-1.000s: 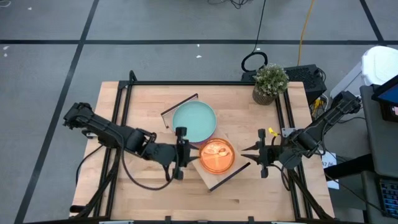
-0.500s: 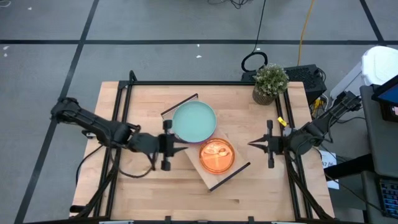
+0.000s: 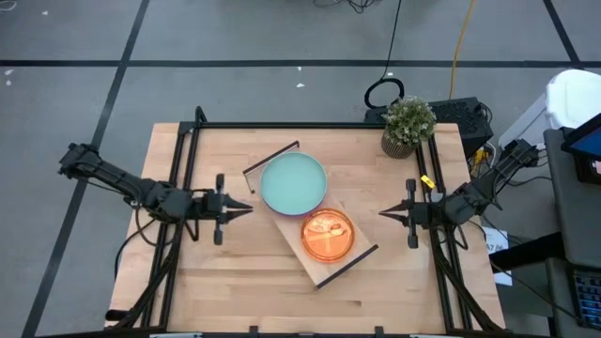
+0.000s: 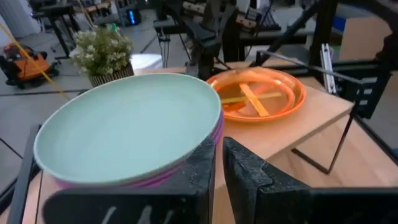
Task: Place and stack plates onto a shelf
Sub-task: Return to Home Position
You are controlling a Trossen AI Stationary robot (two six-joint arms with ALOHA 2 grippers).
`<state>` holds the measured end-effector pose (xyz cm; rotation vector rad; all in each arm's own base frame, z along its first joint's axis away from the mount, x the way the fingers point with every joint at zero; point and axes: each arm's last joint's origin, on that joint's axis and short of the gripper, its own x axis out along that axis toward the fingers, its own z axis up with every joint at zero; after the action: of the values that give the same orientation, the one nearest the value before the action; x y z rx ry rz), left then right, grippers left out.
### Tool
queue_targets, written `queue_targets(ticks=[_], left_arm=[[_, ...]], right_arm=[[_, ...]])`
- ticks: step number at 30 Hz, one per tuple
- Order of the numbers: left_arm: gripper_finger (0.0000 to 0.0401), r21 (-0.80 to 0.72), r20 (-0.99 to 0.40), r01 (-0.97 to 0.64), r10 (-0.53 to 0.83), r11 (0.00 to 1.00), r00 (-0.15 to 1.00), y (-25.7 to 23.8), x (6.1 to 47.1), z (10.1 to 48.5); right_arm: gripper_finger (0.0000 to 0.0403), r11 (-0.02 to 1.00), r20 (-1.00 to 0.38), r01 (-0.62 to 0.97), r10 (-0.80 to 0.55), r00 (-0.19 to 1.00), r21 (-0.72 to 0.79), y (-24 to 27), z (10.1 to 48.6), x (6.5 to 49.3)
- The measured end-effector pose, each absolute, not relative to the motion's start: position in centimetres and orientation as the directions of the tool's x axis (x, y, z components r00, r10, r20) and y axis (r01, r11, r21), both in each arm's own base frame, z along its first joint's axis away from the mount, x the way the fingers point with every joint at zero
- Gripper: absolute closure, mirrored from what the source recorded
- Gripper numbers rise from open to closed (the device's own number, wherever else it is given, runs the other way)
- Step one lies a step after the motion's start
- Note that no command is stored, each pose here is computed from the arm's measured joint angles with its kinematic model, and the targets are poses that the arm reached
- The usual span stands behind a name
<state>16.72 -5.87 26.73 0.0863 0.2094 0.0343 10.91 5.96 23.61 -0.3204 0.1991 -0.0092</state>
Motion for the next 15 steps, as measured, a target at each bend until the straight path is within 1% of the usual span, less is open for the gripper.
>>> queue_targets(ticks=[2, 7, 15], left_arm=[[0.0366, 0.081, -0.18, -0.026, 0.04, 0.996, 0.983, -5.6, 16.0, 26.0], [0.0366, 0.081, -0.171, -0.031, 0.045, 0.996, 0.984, -5.0, 14.6, 24.2], [0.0366, 0.1, -0.164, -0.032, 0.048, 0.995, 0.985, -4.6, 13.6, 22.8]], right_arm=[[0.0403, 0.952, -0.179, -0.029, -0.028, 0.983, -0.306, 5.7, 23.5, 10.7], [0.0403, 0.957, -0.162, -0.053, 0.007, 0.987, -0.284, 5.3, 23.4, 10.4], [0.0403, 0.958, -0.159, -0.027, -0.02, 0.987, -0.286, 4.8, 21.4, 10.6]])
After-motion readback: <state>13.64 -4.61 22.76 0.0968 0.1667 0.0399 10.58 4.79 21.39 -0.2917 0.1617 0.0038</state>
